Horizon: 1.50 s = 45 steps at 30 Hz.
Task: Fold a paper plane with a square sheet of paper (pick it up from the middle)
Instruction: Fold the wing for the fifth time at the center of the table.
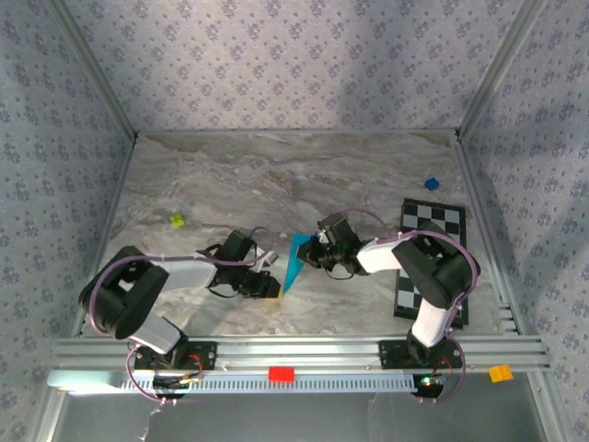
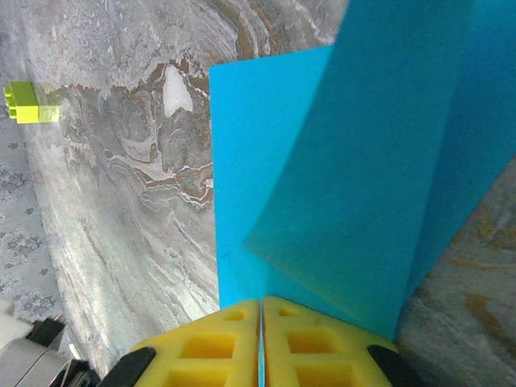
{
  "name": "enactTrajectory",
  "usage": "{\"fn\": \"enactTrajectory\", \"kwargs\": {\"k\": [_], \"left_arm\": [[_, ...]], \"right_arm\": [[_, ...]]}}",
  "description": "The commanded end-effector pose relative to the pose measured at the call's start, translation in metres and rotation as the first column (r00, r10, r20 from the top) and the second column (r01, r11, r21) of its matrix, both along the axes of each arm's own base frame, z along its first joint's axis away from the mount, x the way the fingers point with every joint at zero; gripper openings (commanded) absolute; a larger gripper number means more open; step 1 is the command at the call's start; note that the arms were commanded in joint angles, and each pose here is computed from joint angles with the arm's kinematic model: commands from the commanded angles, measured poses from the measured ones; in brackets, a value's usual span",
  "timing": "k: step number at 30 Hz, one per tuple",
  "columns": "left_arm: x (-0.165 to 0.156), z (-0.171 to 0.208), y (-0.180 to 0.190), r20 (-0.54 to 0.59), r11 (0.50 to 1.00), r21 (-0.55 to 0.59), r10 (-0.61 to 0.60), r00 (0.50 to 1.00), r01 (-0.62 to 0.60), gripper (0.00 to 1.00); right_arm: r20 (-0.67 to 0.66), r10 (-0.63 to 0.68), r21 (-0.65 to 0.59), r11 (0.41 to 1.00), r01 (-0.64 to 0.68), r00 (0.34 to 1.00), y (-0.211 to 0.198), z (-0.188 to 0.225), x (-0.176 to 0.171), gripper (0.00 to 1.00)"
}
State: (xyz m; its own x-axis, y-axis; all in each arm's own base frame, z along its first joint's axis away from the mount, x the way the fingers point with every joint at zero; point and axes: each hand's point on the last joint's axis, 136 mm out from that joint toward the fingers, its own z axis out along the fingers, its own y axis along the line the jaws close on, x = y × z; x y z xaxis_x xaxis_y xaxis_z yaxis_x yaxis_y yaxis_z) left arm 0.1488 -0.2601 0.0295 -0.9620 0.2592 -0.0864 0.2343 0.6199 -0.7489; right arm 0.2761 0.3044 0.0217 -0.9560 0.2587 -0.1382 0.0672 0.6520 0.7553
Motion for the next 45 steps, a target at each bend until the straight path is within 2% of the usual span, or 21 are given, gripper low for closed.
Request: {"fn": "enactTrajectory", "kwargs": {"k": [1,4,7,12,16,23,35,45], "left_arm": [[0.007,0.023,0.001,0.045,0.999,-0.001,0.045,0.998,-0.045,0.23],[0.027,0.047,-0.003,0.128,0.994,-0.024,0.104,0.986,-0.102,0.24],[0.045,0.065,-0.019,0.15,0.99,-0.083,0.124,0.981,-0.113,0.17],[0.065,0.065,-0.047,0.107,0.989,-0.11,0.114,0.988,-0.102,0.04],[0.07,0.046,-0.055,0.064,0.992,-0.073,0.11,0.992,-0.106,0.0],[0.058,0.014,-0.061,0.002,0.997,-0.04,0.065,0.998,-0.065,0.0],[0.003,-0.039,-0.02,-0.112,0.994,0.104,0.056,0.992,-0.044,0.0],[-0.026,-0.039,-0.004,-0.128,0.989,0.147,0.02,0.992,-0.001,0.01]], "right_arm": [[-0.102,-0.057,-0.161,0.986,0.04,0.993,-0.027,-0.048,-0.014,0.11],[-0.101,-0.055,-0.158,0.987,0.039,0.993,-0.026,-0.047,-0.014,0.11],[-0.103,-0.053,-0.156,0.987,0.037,0.993,-0.026,-0.048,-0.014,0.11],[-0.107,-0.048,-0.154,0.988,0.031,0.993,-0.025,-0.048,-0.015,0.11],[-0.108,-0.047,-0.156,0.987,0.03,0.993,-0.025,-0.047,-0.015,0.11],[-0.123,-0.047,-0.17,0.985,0.025,0.991,-0.028,-0.051,-0.018,0.11],[-0.142,-0.052,-0.19,0.982,0.025,0.988,-0.03,-0.057,-0.021,0.1],[-0.146,-0.056,-0.194,0.981,0.027,0.988,-0.03,-0.057,-0.02,0.1]]}}
